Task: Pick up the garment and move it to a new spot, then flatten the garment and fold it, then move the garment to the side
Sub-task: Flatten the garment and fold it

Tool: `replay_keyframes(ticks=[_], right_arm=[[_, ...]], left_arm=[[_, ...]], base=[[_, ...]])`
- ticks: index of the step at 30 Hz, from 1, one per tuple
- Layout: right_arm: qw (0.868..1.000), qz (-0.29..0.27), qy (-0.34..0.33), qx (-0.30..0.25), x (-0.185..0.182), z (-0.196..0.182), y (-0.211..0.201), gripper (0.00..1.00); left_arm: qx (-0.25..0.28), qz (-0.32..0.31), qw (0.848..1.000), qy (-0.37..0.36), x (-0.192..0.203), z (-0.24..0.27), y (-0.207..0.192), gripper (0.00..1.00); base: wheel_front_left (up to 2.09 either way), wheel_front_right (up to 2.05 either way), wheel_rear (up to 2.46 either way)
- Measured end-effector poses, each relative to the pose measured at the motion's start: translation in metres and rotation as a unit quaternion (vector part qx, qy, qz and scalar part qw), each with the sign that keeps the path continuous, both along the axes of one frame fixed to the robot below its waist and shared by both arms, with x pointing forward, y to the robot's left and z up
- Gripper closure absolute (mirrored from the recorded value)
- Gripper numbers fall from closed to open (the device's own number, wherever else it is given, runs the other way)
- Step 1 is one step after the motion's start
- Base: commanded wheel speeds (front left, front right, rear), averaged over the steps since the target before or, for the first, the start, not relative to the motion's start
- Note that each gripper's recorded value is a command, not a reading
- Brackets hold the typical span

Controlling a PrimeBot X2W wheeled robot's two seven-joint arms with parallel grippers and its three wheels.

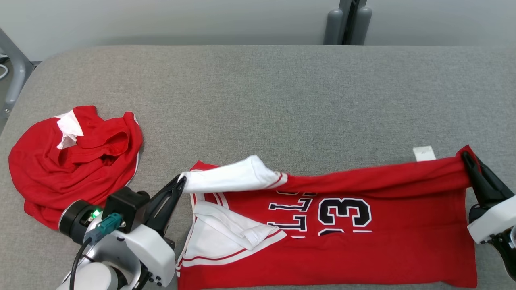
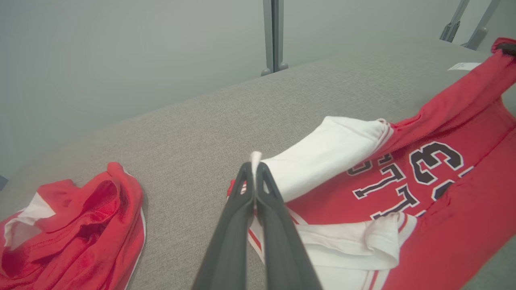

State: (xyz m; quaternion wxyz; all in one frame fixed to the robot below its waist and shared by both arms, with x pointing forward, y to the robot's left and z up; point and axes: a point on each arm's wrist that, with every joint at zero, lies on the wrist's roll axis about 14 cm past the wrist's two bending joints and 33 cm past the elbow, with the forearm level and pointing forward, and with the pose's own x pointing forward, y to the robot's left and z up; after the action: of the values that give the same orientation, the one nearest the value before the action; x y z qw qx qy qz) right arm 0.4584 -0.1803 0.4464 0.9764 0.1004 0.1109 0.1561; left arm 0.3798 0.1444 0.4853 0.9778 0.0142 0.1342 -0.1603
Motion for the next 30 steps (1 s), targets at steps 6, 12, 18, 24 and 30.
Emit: replay_keyframes(ticks=[6,12,18,24,30], right_arm=[[0.999,0.025,-0.019,-0.036,-0.004,0.009,-0.002,1.0],[0.998,0.052,-0.009,-0.038,-0.022,0.004,0.008,1.0],[0.997,0.065,0.006,-0.05,-0.034,-0.001,0.003,1.0],[0.996,0.07,0.017,-0.06,-0.042,-0.002,-0.004,1.0],[0.993,0.084,0.04,-0.067,-0.055,-0.008,-0.005,1.0]], left_arm=[[0.01,-0.009,1.0,0.01,-0.013,-0.002,0.002,1.0],[0.021,-0.029,0.999,0.03,-0.028,-0.008,-0.003,1.0],[0.031,-0.061,0.996,0.064,-0.044,-0.018,-0.011,1.0],[0.043,-0.092,0.989,0.11,-0.06,-0.033,-0.017,1.0],[0.049,-0.113,0.983,0.138,-0.073,-0.039,-0.021,1.0]], base=[[0.0,0.0,0.0],[0.0,0.0,0.0],[0.0,0.0,0.0],[0.0,0.0,0.0],[0.0,0.0,0.0]])
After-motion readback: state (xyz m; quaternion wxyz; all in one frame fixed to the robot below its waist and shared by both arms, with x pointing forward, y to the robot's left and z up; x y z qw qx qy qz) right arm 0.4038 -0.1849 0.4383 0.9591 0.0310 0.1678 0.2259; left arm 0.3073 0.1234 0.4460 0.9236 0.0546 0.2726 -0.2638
